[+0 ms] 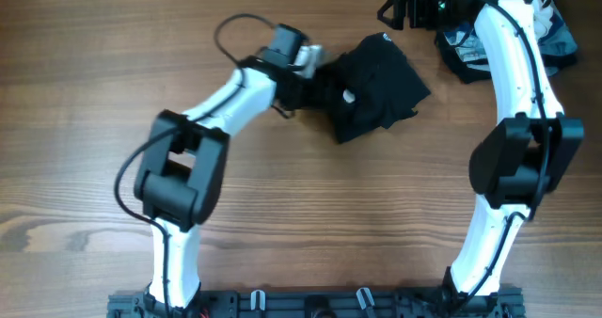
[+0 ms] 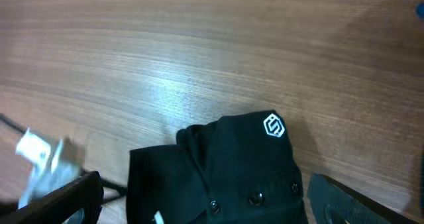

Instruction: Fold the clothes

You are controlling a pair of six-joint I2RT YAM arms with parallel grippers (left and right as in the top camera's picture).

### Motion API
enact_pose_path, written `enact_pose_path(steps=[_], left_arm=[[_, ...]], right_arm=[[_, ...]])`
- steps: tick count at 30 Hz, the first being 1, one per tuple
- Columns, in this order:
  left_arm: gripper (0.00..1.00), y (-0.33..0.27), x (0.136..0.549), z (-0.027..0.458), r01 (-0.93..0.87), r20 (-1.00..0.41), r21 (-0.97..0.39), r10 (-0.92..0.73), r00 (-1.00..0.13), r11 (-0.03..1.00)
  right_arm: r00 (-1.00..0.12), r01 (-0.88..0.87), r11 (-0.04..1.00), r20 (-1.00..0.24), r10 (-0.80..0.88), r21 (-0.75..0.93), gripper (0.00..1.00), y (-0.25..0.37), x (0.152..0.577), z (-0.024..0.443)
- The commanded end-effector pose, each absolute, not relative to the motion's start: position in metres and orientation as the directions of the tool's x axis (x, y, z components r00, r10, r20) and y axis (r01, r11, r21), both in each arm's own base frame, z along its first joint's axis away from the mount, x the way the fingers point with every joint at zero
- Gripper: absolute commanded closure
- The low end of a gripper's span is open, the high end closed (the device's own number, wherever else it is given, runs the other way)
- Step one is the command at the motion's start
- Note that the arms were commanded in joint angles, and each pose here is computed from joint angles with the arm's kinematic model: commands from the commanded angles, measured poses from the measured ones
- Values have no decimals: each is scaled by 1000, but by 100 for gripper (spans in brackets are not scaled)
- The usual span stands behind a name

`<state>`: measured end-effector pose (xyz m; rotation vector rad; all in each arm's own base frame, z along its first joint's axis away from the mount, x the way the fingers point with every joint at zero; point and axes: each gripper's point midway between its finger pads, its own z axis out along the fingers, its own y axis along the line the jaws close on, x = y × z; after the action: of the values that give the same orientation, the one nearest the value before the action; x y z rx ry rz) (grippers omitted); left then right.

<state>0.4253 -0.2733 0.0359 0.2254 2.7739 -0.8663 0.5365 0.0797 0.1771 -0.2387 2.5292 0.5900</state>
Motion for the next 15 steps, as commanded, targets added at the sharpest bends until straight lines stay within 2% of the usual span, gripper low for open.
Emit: enact_pose_path(steps=[1, 3, 4, 7, 11, 15], left_arm=[[7, -166, 456, 62, 7, -257, -438, -118, -959, 899], [2, -115, 457, 56, -113, -210, -401, -212, -954, 909], [0, -79, 457, 54, -182, -188, -389, -271, -944, 903], [0, -13, 458, 52, -312, -167, -382, -397, -902, 870], [0, 20, 458, 52, -374, -169, -381, -462, -871, 845], [0, 36, 457, 49, -400, -183, -342, -478, -859, 850]], right_arm=[[-812, -352, 868, -575, -97, 351, 0, 96, 515, 221], [-855, -366, 853, -497, -149, 373, 0, 122, 491, 209], [-868, -372, 867, -455, -199, 331, 0, 137, 479, 199], [-857, -432, 897, -355, -374, 98, 0, 179, 448, 177], [-861, -442, 893, -242, -448, -81, 0, 219, 415, 139], [-911, -339, 913, -165, -379, -227, 1, 202, 402, 89]])
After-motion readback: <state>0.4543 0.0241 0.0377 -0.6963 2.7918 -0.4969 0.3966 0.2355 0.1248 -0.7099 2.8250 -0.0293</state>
